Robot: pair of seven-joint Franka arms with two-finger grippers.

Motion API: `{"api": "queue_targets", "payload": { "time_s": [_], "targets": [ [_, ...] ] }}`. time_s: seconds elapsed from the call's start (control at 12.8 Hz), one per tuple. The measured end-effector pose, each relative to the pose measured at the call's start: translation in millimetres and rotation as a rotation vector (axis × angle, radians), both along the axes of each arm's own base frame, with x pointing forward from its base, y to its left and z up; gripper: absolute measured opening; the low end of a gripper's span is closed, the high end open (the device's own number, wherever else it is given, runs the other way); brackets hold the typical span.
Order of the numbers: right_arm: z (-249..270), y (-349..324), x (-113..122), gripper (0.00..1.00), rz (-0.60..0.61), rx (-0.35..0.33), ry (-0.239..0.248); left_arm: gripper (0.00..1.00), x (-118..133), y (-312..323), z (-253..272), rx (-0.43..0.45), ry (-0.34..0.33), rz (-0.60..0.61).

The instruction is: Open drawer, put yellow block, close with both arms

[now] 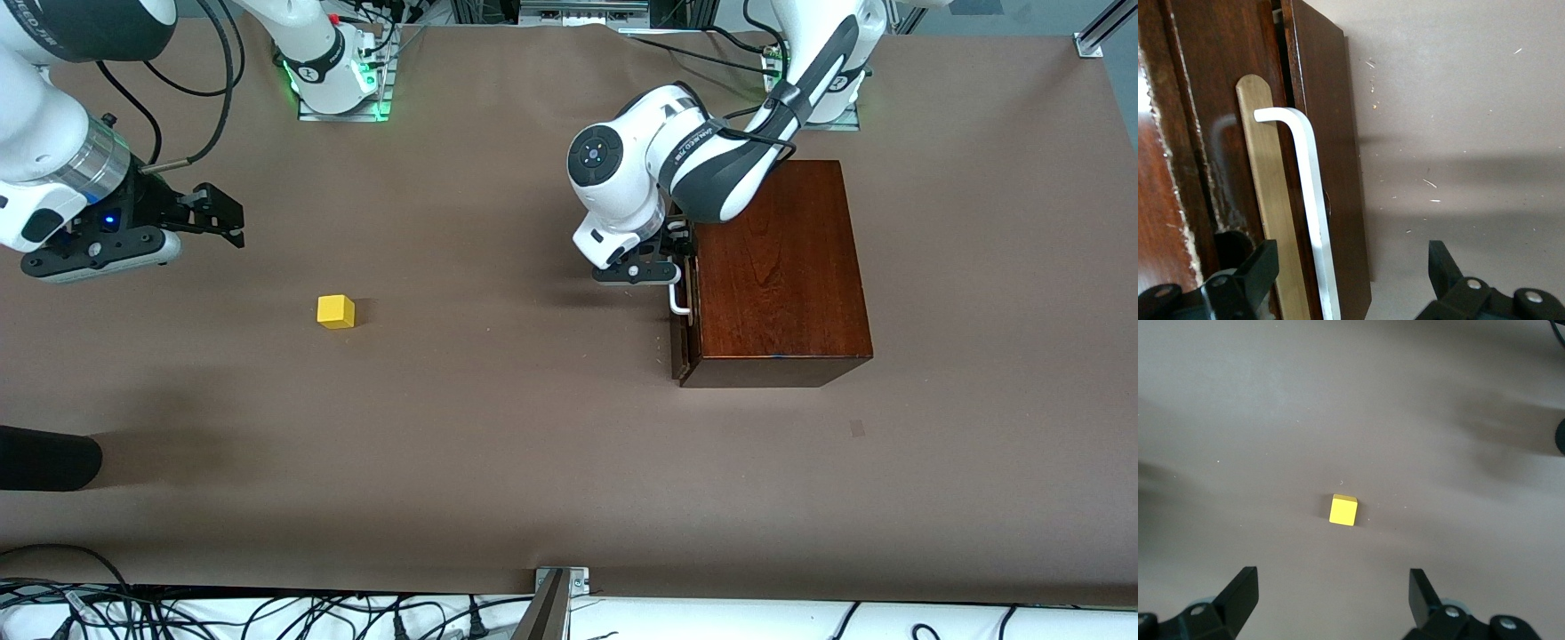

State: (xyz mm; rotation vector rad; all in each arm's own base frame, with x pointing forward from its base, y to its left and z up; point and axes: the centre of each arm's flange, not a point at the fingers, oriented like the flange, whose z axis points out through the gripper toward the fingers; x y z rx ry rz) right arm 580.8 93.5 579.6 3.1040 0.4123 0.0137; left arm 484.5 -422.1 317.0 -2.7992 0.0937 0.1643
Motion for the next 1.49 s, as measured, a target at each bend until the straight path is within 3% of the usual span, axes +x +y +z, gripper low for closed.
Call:
{"api": "queue_targets", "payload": {
  "time_s": [0.39,0.78,1.1,1.33,1.49],
  "targets": [
    [-8.4,5.5,1.9,1.0,0.009,-0.002,0.016,1.0,1.0,-2.9,-21.7,-0.014,0.005,0.008],
    [-84.2,16.5,24.6,1.0,0.019,-0.027,0.138,1.0,1.8,-7.4,-47.2,-0.046,-0.021,0.065],
    [-122.2,14.6,29.4,1.0,0.026,-0.036,0.194,1.0,-4.3,-24.7,-48.9,-0.089,-0.055,0.06],
    [-176.8,13.2,24.5,1.0,0.027,-0.036,0.194,1.0,-5.8,-36.5,-47.2,-0.131,-0.099,0.08],
    [-217.8,8.7,17.6,1.0,0.022,-0.029,0.163,1.0,-8.1,-52.3,-42.4,-0.169,-0.128,0.088]
  ]
}}
